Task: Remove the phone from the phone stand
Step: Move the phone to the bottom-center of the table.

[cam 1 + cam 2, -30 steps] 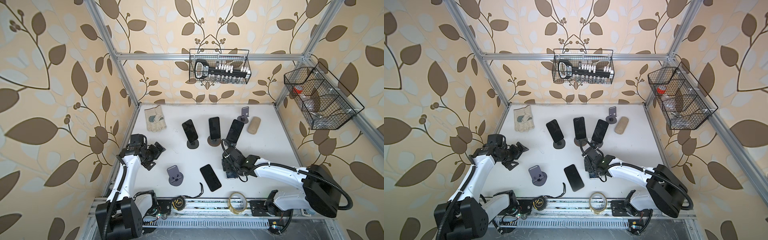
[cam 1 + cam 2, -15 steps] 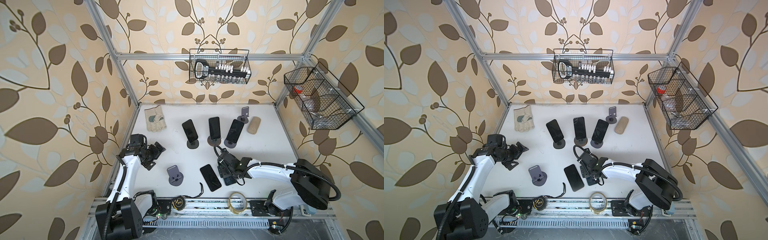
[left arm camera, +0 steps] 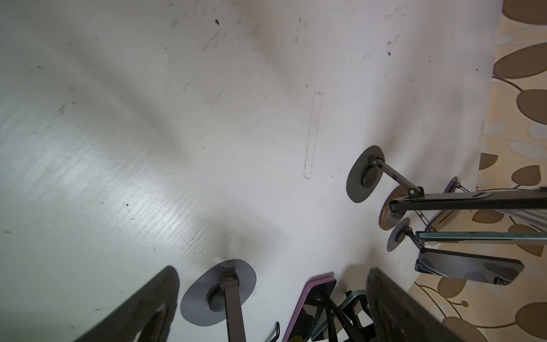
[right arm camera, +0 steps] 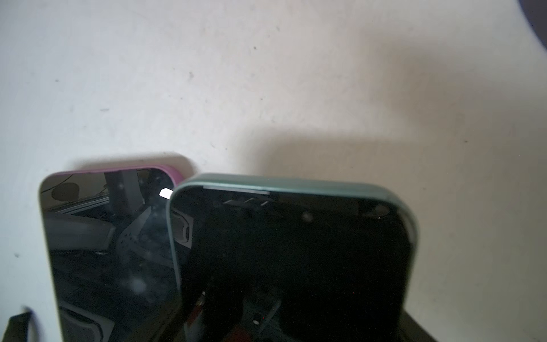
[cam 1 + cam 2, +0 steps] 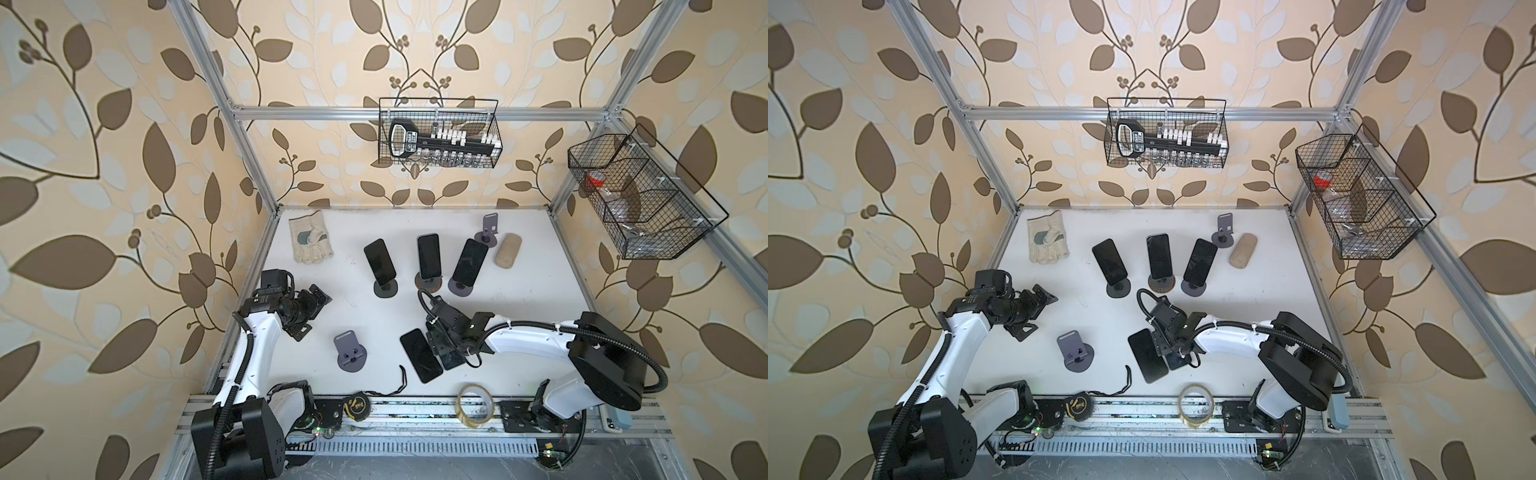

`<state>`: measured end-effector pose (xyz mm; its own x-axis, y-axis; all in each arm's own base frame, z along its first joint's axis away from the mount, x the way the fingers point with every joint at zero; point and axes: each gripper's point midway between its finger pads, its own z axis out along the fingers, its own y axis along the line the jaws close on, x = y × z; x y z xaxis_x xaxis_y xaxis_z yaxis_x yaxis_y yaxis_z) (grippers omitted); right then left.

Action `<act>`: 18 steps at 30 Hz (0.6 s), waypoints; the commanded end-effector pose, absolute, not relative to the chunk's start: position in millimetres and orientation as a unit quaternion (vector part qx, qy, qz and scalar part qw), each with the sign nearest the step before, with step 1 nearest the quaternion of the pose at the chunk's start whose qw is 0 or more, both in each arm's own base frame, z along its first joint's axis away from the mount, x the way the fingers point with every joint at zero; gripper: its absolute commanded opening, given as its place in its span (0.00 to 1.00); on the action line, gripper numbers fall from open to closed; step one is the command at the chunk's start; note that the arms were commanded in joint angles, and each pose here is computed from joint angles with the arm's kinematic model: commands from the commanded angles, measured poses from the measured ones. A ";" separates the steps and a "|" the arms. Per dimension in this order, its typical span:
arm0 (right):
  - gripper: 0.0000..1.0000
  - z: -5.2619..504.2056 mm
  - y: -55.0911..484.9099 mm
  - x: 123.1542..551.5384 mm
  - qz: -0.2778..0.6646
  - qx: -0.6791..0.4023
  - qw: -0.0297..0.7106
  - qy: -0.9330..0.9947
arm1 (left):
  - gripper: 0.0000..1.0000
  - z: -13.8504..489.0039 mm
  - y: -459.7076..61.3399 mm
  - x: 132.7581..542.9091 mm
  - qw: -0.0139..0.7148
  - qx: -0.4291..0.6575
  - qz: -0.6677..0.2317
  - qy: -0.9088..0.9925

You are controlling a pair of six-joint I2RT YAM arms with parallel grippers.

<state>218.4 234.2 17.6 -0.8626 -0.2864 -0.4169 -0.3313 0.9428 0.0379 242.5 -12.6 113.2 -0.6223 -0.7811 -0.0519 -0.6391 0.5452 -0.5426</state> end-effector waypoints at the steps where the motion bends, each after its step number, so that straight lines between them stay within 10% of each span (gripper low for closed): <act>1: 0.74 10.5 245.4 206.7 0.067 -0.171 0.177 0.967 | 0.99 116.0 -14.9 242.5 0.152 -0.400 -0.253 0.868; 18: 0.76 10.2 241.3 205.0 0.044 -0.172 0.163 0.970 | 0.99 113.0 -16.9 242.6 0.148 -0.397 -0.257 0.868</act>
